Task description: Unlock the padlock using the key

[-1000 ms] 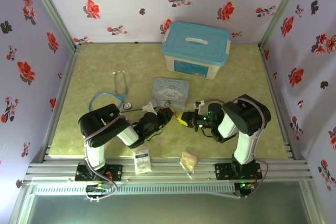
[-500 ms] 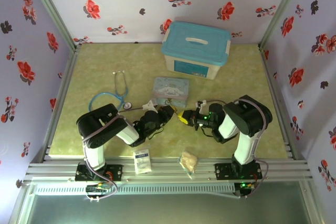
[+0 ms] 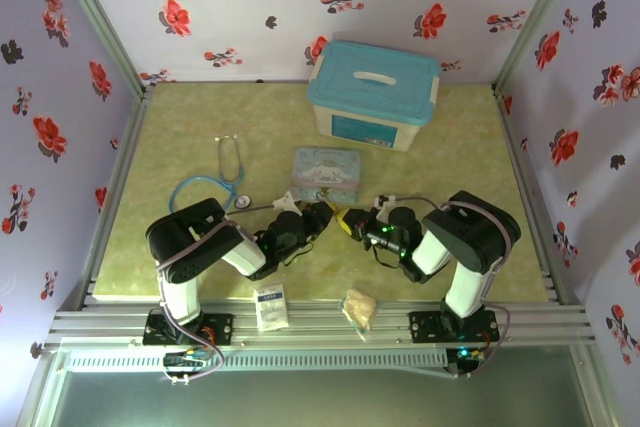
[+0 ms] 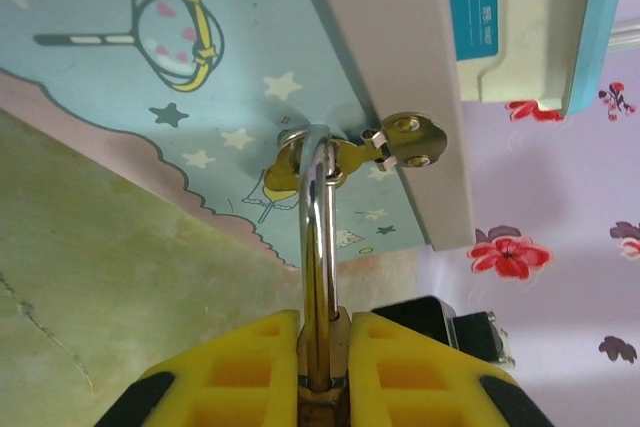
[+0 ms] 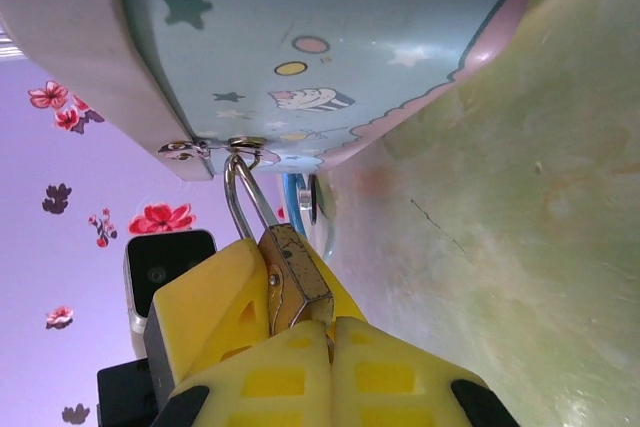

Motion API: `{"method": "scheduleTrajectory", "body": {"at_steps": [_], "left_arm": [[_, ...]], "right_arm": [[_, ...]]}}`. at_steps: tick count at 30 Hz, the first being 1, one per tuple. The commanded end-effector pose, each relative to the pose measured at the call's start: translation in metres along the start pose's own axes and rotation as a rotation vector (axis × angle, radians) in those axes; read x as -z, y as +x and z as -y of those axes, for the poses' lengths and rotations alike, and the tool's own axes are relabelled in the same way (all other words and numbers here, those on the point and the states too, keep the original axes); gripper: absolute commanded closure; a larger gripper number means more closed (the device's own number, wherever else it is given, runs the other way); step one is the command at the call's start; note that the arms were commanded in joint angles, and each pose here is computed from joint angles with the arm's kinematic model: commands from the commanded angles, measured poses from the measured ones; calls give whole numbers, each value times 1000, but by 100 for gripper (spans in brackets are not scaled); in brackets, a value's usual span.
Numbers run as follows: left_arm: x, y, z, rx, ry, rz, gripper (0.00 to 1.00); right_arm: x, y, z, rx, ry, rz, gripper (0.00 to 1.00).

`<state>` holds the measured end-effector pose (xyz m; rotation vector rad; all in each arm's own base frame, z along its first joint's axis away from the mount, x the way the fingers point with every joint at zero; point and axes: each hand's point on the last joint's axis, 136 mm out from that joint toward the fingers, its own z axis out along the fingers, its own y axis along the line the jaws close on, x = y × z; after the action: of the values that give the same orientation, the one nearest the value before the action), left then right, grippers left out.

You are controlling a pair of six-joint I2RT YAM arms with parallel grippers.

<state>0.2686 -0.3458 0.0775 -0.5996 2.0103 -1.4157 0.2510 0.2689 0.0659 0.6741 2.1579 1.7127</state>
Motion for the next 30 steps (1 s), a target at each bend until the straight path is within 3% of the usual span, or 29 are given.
{"method": "scheduleTrajectory", "body": {"at_steps": [1, 7, 9, 12, 15, 16, 23, 30], "left_arm": [[-2, 20, 49, 35, 170, -79, 100], [0, 27, 53, 29, 181, -92, 100], [0, 25, 51, 31, 174, -84, 100], [1, 22, 46, 31, 162, -74, 100], [1, 18, 41, 31, 150, -60, 100], [1, 16, 40, 29, 146, -56, 100], [0, 8, 30, 30, 123, -37, 100], [0, 4, 21, 33, 102, -29, 100]], "right_arm": [[-9, -5, -3, 7, -1, 54, 100], [-12, -6, -17, 58, -37, 57, 100], [-10, -6, -20, 66, -44, 59, 91], [0, -7, -10, 73, -18, 83, 85], [9, -5, 5, 66, 23, 93, 67], [11, -3, 9, 60, 34, 87, 65], [20, 0, 17, 69, 56, 85, 72], [21, 1, 17, 68, 55, 82, 86]]}}
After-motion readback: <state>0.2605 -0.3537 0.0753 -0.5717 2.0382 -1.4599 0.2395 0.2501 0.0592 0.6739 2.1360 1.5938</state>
